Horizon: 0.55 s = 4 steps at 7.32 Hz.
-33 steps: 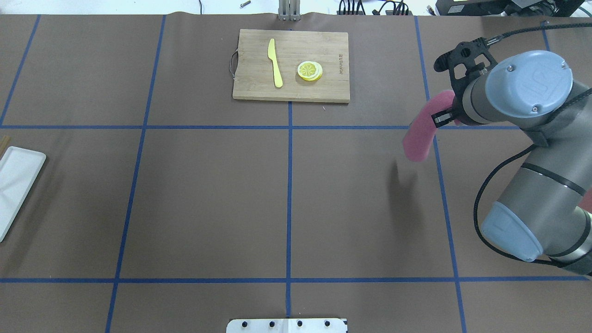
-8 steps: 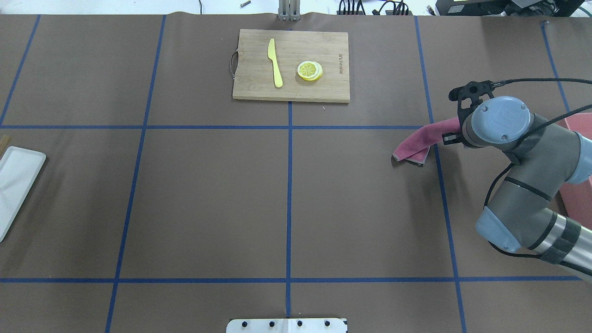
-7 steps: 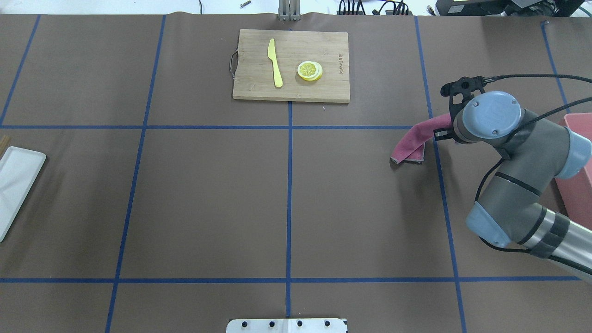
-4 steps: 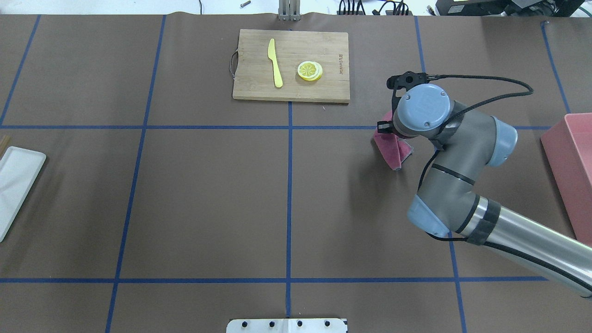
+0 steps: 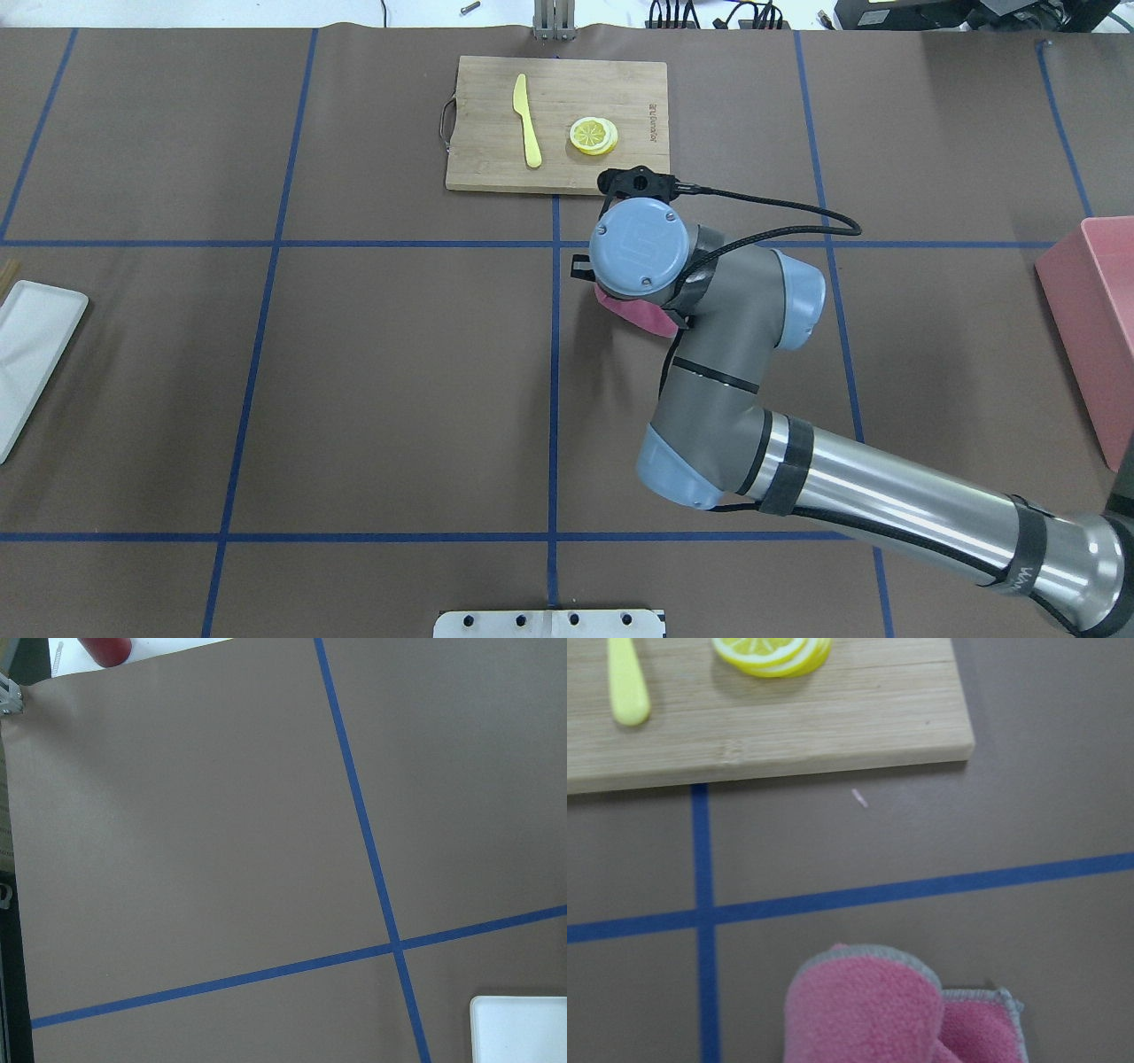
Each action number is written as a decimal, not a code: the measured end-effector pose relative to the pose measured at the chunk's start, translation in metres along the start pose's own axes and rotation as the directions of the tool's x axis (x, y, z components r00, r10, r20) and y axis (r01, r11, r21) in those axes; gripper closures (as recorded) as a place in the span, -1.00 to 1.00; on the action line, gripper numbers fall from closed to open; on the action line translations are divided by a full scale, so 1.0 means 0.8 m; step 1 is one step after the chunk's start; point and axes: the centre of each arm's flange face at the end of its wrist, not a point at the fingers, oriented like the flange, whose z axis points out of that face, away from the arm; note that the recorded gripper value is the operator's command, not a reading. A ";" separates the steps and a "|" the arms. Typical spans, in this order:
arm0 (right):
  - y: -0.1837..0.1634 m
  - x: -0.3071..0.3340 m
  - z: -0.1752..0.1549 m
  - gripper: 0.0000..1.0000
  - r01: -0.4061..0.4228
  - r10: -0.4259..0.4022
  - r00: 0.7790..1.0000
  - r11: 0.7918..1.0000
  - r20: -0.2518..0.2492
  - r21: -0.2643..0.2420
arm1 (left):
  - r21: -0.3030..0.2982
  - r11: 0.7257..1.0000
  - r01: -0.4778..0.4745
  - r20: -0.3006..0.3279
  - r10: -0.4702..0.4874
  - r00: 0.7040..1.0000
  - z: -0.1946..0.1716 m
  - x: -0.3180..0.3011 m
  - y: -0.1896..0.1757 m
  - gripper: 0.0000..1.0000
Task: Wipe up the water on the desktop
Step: 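Drag the cloth back toward the table center with the right gripper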
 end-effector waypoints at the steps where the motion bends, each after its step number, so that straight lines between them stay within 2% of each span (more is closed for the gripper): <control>1: 0.019 -0.044 -0.007 1.00 -0.029 0.029 0.999 1.000 0.015 0.006 | -0.001 1.000 0.000 0.000 0.000 1.000 0.000 0.000 0.001 -0.97; 2: 0.028 -0.079 -0.010 1.00 -0.057 0.057 0.998 0.998 0.018 0.015 | -0.001 1.000 0.001 0.000 -0.001 1.000 0.001 -0.001 0.003 -0.97; 4: 0.020 -0.097 -0.024 1.00 -0.060 0.060 0.998 0.998 0.004 0.020 | -0.005 1.000 0.004 -0.001 -0.004 1.000 0.004 -0.002 0.008 -0.97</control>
